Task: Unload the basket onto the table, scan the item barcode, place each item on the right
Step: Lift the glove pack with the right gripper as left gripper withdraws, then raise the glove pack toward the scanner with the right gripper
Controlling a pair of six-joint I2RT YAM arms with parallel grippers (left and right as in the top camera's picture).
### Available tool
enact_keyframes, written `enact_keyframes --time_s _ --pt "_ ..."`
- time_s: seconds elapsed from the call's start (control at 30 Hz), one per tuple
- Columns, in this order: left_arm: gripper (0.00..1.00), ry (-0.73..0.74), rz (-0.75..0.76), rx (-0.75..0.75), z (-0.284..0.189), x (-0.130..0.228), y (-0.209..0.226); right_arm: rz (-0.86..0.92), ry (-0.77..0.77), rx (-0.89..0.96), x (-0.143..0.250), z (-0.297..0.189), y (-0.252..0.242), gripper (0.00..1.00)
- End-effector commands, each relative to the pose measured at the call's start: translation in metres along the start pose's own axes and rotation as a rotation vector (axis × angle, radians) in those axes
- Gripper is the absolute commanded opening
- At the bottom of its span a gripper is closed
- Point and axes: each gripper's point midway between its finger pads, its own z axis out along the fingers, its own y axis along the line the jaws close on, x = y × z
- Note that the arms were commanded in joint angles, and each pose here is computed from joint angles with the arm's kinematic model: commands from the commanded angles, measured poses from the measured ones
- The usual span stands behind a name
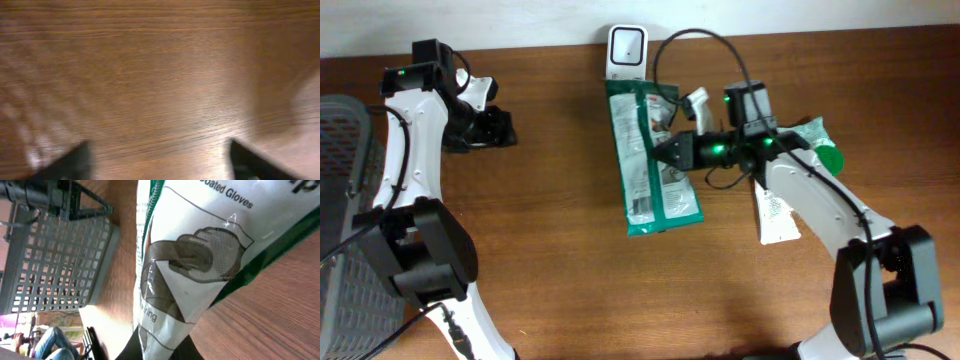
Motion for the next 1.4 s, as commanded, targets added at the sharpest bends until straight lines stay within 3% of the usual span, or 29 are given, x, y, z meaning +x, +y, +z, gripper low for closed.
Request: enact_keyframes --time_s 0.0,0.2,0.37,0.57,0.73,1.0,1.07,1.2,1.37 --pt "0.99 -0.015 0.009 -0.036 -0.007 -0.004 0.007 -0.053 -0.018 -0.036 -0.006 -0.007 0.014 0.04" --pt "0.99 -0.015 0.009 -0.036 -0.007 -0.004 0.007 -0.09 -0.034 -0.028 -0.016 -0.013 0.024 0.04" --pt "0.99 -0.015 0.009 -0.036 -0.007 -0.004 0.007 -0.067 -0.013 0.24 -0.005 -0.017 -0.024 0.04" --pt "0.99 -0.015 0.009 -0.036 -0.007 -0.004 0.007 -0.15 0.027 0.306 -0.024 -0.042 -0.001 0.04" --pt "0.99 -0.015 0.009 -0.036 -0.007 -0.004 0.007 -0.117 0.013 -0.005 -0.047 -0.065 0.083 0.04" --pt "0.99 -0.015 0.009 -0.036 -0.007 -0.004 0.007 -0.064 0.058 -0.009 -0.036 -0.07 0.09 0.04" --pt "0.99 -0.015 0.009 -0.036 -0.007 -0.004 0.007 -0.07 0.077 -0.127 -0.032 -0.079 0.109 0.04" --pt "0.99 -0.015 0.009 -0.036 -0.007 -0.004 0.007 -0.046 0.052 -0.187 -0.036 -0.1 0.119 0.04" --pt "0.99 -0.015 0.009 -0.036 -0.007 -0.004 0.007 -0.096 0.016 -0.106 -0.044 -0.097 0.11 0.04"
